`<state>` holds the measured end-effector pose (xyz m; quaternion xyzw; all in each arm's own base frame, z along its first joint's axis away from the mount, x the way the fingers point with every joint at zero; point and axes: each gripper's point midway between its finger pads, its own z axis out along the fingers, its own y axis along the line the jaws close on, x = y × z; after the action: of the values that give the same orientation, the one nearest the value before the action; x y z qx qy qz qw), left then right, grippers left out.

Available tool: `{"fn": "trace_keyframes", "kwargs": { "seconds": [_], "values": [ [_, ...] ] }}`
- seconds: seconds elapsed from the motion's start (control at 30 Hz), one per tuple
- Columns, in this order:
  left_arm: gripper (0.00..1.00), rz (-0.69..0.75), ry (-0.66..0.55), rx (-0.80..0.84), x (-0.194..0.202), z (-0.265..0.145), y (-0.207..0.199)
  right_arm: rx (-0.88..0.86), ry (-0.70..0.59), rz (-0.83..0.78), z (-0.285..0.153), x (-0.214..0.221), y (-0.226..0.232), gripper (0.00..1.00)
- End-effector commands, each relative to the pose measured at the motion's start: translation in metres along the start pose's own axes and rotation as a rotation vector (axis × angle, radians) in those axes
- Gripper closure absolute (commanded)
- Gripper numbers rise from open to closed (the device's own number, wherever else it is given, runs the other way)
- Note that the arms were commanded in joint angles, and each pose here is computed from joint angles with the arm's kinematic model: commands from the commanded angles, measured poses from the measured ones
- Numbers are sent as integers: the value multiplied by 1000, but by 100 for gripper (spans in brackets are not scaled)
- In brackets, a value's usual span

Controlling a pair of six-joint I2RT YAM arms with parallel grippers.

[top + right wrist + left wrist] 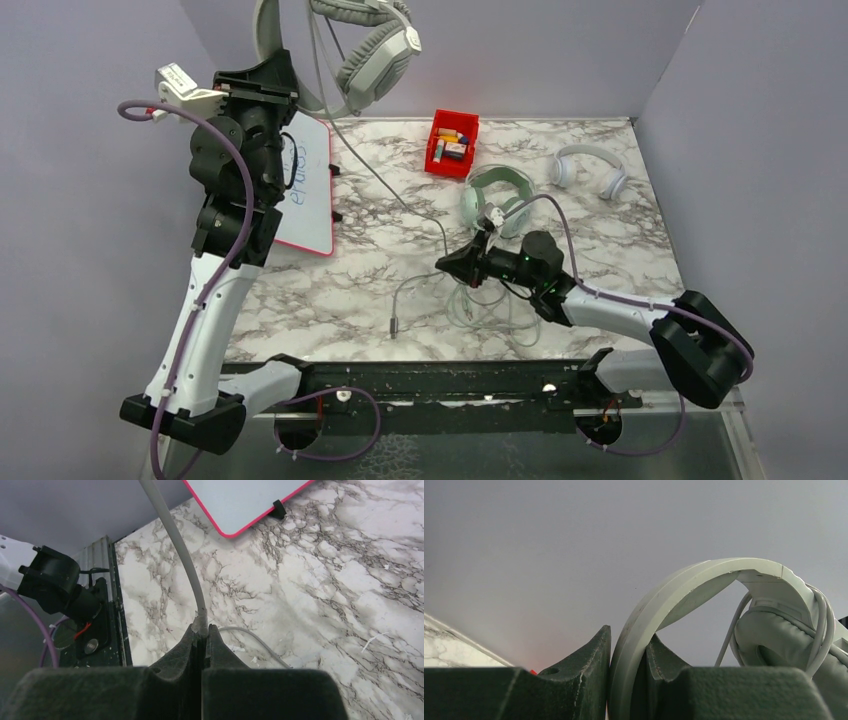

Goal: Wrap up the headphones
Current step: Wrap the headphones cable around the headphones.

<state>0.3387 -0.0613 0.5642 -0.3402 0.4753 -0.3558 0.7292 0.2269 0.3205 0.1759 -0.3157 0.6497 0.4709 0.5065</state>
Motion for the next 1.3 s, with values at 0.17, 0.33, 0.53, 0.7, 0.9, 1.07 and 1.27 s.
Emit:
{"fn": "trace_keyframes", "kwargs": {
  "seconds": [0.17,0.33,0.53,0.7,0.9,1.07,1.27],
  "values": [
    [100,-78,46,126,-11,-8,-44,89,59,74,-21,23,-33,100],
    [100,-98,220,224,13,-30,-62,117,98,167,-20,24,-77,100],
    [100,-186,541,371,69,-71,-69,103,156,173,3,15,-104,100],
    [100,-199,755,435,107,-97,-62,161,153,207,4,9,-142,100],
    [100,-90,922,416,142,-128,-27,207,145,224,0,-12,-179,100],
    [100,35,1062,351,171,-162,29,249,140,187,-4,-38,-201,100],
    [100,145,1202,294,198,-199,90,297,125,157,-10,-66,-217,100]
  ]
}}
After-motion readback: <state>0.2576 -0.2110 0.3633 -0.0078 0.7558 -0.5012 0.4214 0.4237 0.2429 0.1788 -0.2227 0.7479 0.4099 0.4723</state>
